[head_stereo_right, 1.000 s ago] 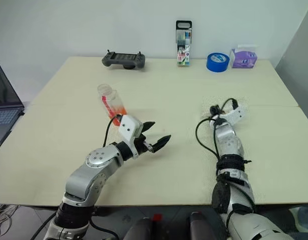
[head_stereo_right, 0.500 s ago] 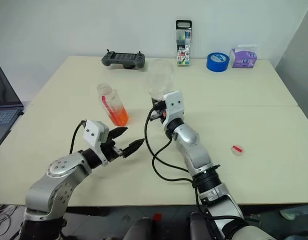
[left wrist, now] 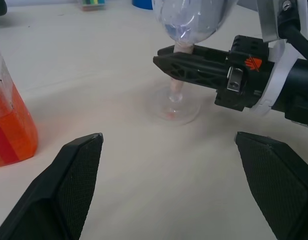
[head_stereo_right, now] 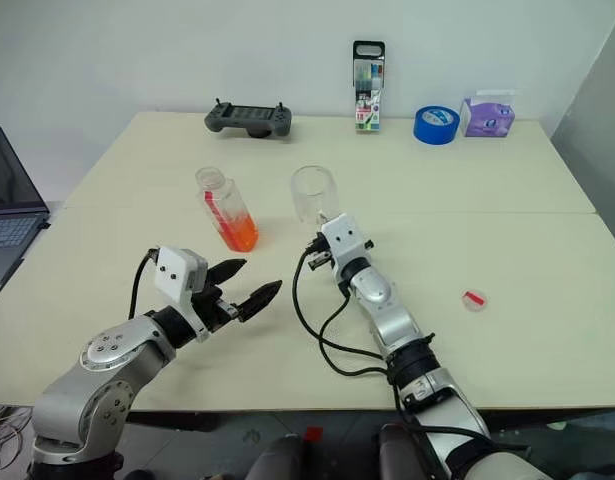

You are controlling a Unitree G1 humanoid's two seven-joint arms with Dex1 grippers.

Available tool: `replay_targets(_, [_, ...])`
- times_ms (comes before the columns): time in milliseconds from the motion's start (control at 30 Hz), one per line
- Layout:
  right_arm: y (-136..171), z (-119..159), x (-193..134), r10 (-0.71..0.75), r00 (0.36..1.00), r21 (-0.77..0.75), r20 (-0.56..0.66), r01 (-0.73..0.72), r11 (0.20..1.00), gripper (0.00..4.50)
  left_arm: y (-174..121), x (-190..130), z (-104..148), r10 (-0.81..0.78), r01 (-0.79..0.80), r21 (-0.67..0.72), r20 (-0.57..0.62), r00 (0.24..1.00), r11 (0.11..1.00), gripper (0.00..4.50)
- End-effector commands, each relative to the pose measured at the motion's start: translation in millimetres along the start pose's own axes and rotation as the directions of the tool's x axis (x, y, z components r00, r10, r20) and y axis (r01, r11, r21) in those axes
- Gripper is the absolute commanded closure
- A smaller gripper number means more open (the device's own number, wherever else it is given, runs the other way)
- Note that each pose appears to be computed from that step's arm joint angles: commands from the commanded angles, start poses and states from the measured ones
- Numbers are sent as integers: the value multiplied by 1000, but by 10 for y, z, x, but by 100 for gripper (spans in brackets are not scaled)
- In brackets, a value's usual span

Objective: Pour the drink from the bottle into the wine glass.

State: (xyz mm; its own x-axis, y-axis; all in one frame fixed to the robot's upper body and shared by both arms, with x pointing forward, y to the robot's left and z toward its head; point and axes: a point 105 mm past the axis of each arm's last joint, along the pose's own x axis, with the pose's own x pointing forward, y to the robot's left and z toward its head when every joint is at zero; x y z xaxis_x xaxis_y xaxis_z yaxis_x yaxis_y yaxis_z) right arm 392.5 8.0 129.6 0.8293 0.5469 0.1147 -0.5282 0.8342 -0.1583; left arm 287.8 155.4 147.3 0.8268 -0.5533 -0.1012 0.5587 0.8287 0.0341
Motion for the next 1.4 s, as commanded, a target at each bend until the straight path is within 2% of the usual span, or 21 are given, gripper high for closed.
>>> replay_targets(33, [58, 55, 5, 17, 1000, 19, 27, -17, 1000, 427, -43, 9, 120, -12, 10, 38, 44, 999, 999, 0])
replay_targets(233, [-6, -36, -17, -41, 999, 32, 34, 40, 999, 427, -5, 39, 125, -3, 1, 48, 43, 999, 999, 0])
replay_targets(400, [-63, -159, -19, -73, 997, 65, -9, 74, 995, 427, -13, 75, 121, -9, 7, 51, 42, 999, 999, 0])
replay_targets(700, [-51, -264, -33, -47, 997, 68, -59, 51, 996, 427, 9, 101, 122, -14, 12, 55, 39, 999, 998, 0])
replay_targets(867, [-85, -254, -44, -57, 997, 51, -61, 60, 997, 268, 28, 105, 126, -8, 6, 47, 41, 999, 999, 0])
replay_targets(1000, [-102, -233, -56, -58, 997, 34, -58, 60, 998, 117, 41, 116, 119, -7, 5, 45, 39, 999, 999, 0])
replay_targets(1033, [-104, -224, -60, -57, 997, 29, -56, 58, 998, 97, 41, 120, 117, -9, 7, 46, 37, 999, 999, 0])
replay_targets(1100, [-104, -202, -71, -50, 998, 14, -49, 51, 999, 23, 39, 126, 116, -11, 9, 46, 36, 999, 999, 0])
replay_targets(1133, [-101, -184, -83, -42, 998, 9, -44, 42, 999, 2, 46, 132, 114, -8, 6, 47, 36, 999, 999, 0])
replay_targets(1267, [-18, -140, -171, 40, 998, 2, -47, -40, 999, 2, 178, 155, 100, 62, -64, 58, 37, 997, 996, 0])
replay_targets(1400, [-57, 21, -431, 92, 995, -36, -36, -93, 995, 2, 441, 189, 108, 216, -220, 60, 64, 974, 974, 0])
